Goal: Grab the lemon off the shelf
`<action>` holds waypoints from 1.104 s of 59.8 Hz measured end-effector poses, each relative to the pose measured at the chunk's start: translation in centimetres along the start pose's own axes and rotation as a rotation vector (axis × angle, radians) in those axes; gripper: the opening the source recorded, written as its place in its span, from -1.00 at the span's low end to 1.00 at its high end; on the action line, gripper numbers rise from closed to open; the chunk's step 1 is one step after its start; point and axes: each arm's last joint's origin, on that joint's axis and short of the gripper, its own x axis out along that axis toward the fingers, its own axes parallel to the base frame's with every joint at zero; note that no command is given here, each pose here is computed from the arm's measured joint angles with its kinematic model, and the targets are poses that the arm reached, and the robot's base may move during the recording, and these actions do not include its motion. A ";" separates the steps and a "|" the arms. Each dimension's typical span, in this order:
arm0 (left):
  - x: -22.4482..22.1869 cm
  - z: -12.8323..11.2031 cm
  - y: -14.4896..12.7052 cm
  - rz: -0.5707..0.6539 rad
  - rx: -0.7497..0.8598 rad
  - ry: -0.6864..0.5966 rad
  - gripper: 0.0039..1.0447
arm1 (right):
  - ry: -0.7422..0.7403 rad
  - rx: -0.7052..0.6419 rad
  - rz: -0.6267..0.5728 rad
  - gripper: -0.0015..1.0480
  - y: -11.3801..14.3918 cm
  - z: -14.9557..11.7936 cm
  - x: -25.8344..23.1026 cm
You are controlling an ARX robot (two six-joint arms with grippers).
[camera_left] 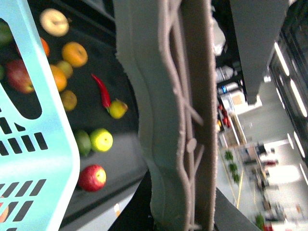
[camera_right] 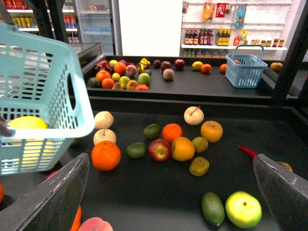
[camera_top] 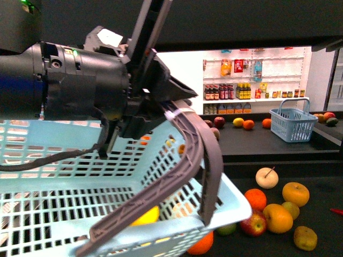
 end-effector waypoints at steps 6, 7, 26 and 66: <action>-0.8 1.3 0.9 0.066 -0.040 -0.114 -0.83 | 0.000 0.000 0.000 0.95 0.0 0.0 0.0; -1.0 1.7 1.1 0.080 -0.048 -0.144 -0.83 | 0.000 0.000 0.000 0.95 0.0 0.0 0.0; -6.7 8.3 3.9 0.122 -0.210 -0.691 -0.83 | 0.000 0.000 0.000 0.95 0.0 0.0 0.0; -16.7 14.3 12.2 -0.163 -0.258 -1.070 -0.83 | 0.000 0.000 0.000 0.95 0.0 0.0 0.0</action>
